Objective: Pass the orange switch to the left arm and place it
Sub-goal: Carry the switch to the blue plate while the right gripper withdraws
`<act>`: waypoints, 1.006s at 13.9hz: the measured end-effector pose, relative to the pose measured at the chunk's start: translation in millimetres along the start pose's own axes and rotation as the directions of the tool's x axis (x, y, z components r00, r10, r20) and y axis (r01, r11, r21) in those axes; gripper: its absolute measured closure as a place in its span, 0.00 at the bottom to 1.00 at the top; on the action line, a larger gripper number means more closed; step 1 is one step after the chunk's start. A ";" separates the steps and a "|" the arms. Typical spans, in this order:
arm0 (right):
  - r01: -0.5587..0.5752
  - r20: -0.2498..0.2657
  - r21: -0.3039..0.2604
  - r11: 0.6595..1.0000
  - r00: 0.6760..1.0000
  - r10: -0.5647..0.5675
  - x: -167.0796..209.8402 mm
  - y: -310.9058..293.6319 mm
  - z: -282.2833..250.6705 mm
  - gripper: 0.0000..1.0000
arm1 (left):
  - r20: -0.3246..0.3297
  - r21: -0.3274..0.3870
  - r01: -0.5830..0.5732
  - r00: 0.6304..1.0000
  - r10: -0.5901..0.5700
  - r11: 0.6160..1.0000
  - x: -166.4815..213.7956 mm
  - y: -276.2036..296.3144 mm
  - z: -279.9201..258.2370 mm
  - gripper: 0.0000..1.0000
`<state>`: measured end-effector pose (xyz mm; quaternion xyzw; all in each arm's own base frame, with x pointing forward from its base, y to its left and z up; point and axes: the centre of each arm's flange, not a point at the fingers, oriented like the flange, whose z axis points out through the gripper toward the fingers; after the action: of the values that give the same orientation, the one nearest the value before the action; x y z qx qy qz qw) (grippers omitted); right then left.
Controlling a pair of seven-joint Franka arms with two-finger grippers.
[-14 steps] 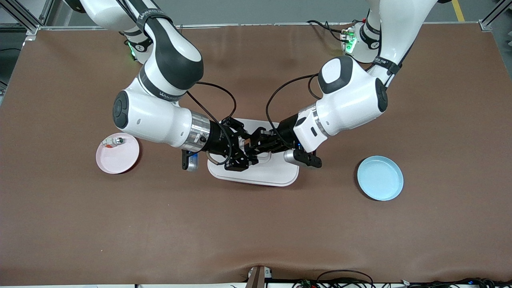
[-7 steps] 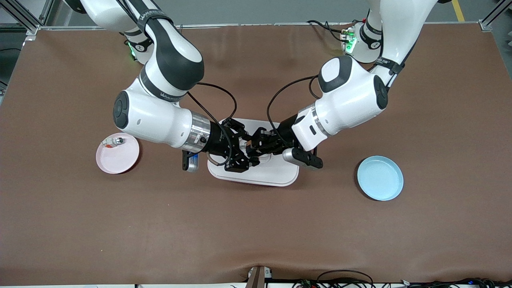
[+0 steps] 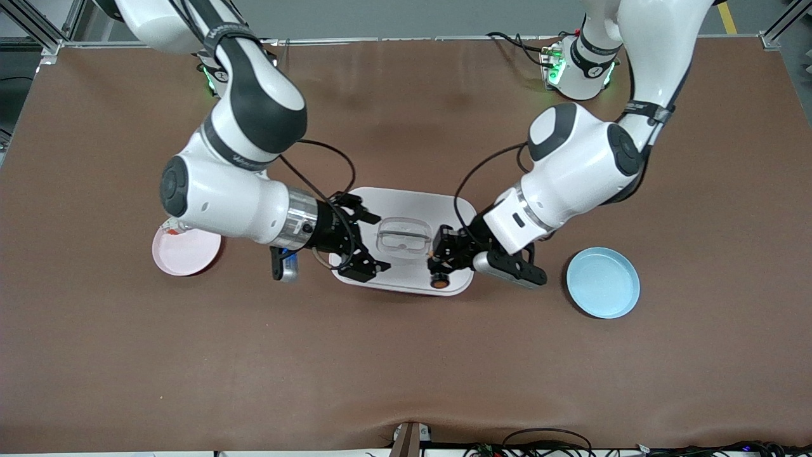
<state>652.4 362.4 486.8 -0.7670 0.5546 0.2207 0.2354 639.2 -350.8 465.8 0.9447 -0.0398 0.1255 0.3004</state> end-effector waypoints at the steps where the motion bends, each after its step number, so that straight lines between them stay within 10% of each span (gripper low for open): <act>1: 0.051 -0.013 -0.039 0.998 0.999 -0.052 15.3 1.5 -8.0 0.00 | 0.013 0.044 -0.018 1.000 0.017 0.999 5.5 -14.3 -6.5 0.66; 7: 0.386 -0.051 -0.283 0.878 0.908 -0.416 100.1 25.2 -81.4 0.00 | 0.182 0.179 -0.253 0.958 0.221 0.951 33.4 -135.5 -59.3 0.66; 14: 0.616 0.018 -0.489 0.618 0.715 -0.699 167.9 63.7 -171.5 0.00 | 0.388 0.136 -0.572 0.782 0.488 0.809 23.9 -273.0 -92.5 0.66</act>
<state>653.1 115.6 514.5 -0.9653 0.1831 0.1758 0.0611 683.7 -74.4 392.7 0.9313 -0.3401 0.0470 0.1217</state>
